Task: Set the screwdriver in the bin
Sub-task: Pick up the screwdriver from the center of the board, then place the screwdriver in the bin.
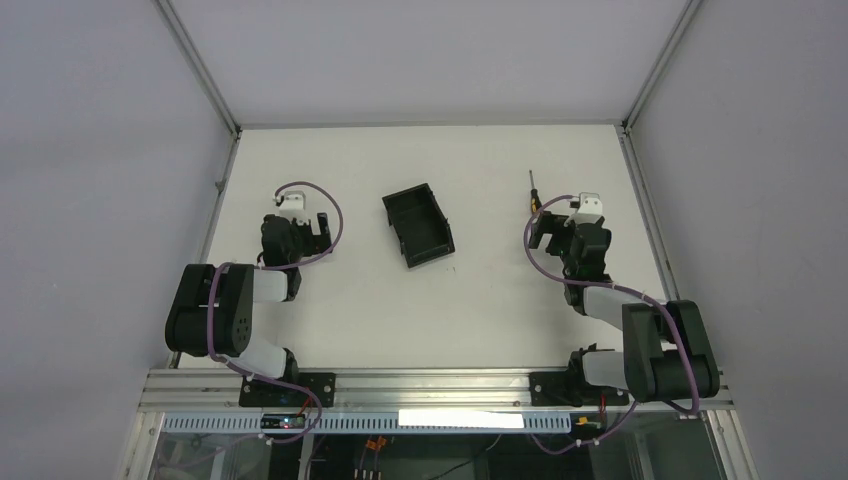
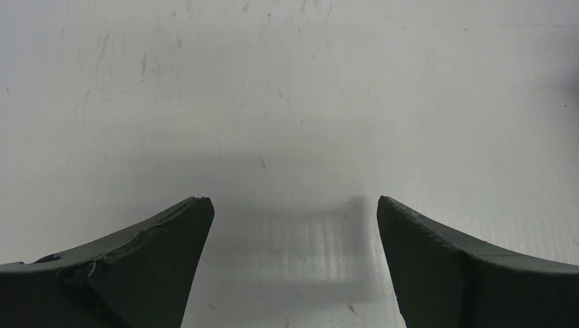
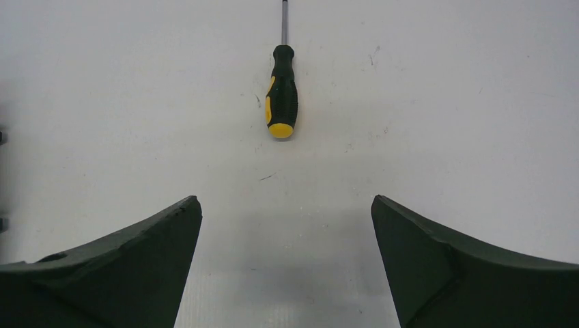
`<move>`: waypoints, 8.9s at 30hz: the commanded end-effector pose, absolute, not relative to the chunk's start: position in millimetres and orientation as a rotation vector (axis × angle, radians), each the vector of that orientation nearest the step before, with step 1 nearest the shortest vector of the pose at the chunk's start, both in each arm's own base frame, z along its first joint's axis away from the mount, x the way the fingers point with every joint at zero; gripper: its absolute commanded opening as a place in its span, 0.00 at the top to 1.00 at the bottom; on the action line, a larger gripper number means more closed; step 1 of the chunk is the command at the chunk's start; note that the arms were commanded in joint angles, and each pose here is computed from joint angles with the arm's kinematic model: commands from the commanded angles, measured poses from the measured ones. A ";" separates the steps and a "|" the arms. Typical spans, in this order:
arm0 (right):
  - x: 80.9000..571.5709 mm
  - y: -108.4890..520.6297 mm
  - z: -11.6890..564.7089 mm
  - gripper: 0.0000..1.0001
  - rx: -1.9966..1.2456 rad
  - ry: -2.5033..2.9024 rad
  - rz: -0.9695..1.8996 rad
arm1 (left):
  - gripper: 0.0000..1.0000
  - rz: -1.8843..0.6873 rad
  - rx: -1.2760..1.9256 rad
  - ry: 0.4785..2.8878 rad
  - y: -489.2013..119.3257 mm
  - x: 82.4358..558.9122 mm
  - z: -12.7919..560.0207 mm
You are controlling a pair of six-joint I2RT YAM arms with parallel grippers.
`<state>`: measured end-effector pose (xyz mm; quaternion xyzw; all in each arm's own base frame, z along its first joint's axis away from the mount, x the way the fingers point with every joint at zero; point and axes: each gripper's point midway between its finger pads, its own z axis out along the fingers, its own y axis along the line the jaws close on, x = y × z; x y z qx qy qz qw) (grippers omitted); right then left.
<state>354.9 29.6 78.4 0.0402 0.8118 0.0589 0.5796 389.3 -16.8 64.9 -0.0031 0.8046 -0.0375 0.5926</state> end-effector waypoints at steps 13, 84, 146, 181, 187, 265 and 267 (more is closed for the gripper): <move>368.0 21.3 98.6 0.01 0.156 1.849 0.112 | 0.01 -0.076 -0.015 1.818 -16.7 393.8 79.6; 424.0 14.3 149.8 0.01 0.143 2.451 -0.061 | 0.01 -0.077 -0.016 1.820 -16.7 393.6 79.6; 451.1 34.7 137.9 0.88 0.056 2.489 -0.035 | 0.01 -0.077 -0.015 1.821 -16.9 393.5 79.3; 355.0 178.3 373.6 0.93 -0.387 1.951 0.311 | 0.01 -0.077 -0.015 1.822 -16.8 393.5 79.2; 338.6 233.4 371.7 0.95 -0.582 1.914 0.390 | 0.01 -0.077 -0.015 1.822 -16.8 393.4 79.1; 359.7 323.3 241.1 0.41 -0.875 2.005 0.402 | 0.01 -0.077 -0.016 1.822 -16.7 393.4 79.2; 361.6 320.9 260.9 0.37 -0.857 1.975 0.394 | 0.01 -0.077 -0.015 1.822 -16.8 393.5 79.1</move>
